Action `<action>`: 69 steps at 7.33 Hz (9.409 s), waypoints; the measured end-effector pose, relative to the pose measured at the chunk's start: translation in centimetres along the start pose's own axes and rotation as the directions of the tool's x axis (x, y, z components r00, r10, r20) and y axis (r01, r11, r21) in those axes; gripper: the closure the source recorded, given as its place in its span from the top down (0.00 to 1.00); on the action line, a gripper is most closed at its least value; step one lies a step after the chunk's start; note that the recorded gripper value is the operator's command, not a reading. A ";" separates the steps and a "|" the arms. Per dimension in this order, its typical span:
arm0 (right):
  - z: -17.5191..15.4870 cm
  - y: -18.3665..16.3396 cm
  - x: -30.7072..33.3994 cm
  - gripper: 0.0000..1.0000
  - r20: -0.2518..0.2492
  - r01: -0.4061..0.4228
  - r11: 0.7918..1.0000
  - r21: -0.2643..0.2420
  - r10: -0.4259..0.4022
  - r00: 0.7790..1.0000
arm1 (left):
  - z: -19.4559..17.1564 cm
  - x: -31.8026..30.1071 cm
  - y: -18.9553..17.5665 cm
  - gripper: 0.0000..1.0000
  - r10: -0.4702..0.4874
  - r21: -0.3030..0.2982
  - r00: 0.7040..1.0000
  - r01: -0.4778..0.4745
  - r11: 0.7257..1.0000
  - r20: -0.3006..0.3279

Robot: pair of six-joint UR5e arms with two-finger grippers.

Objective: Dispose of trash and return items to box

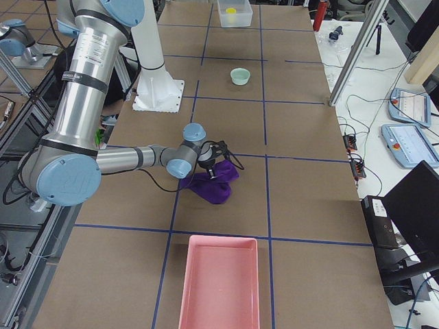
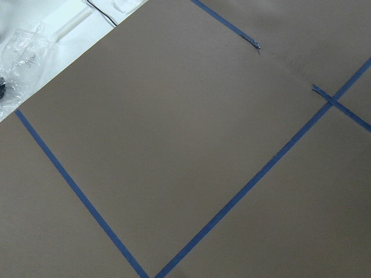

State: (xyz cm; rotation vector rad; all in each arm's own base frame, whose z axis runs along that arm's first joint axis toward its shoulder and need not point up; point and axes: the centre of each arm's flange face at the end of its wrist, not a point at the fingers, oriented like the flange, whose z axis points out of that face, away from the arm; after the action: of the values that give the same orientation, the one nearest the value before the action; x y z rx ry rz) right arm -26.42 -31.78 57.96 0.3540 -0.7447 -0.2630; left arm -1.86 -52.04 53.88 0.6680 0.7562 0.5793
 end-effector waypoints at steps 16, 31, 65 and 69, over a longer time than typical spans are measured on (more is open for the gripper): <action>-18.9 0.7 42.5 1.00 -0.014 0.269 0.944 -0.191 -0.276 0.961 | -0.4 1.6 -3.9 1.00 -0.153 0.035 0.988 0.153 0.988 -0.005; -15.9 -2.8 38.5 0.77 -0.034 -0.160 0.981 -0.106 0.157 0.987 | 22.5 44.6 -16.8 0.34 -0.826 -0.045 0.563 0.825 0.563 -0.022; -16.4 -3.4 37.9 0.78 -0.036 -0.140 0.988 -0.068 0.138 0.990 | -1.4 -3.5 19.2 1.00 -0.227 -0.070 0.943 0.250 0.966 0.245; -15.8 -4.6 35.9 1.00 -0.022 -0.131 0.987 -0.095 0.130 0.991 | -4.7 -0.8 9.9 1.00 -0.354 -0.162 0.908 0.393 0.905 0.226</action>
State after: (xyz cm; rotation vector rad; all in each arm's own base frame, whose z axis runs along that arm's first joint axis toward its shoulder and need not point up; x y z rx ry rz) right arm 9.49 -45.21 67.32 0.2149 -0.7336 -0.1717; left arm -8.23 -44.64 58.81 0.3655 0.6129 0.2280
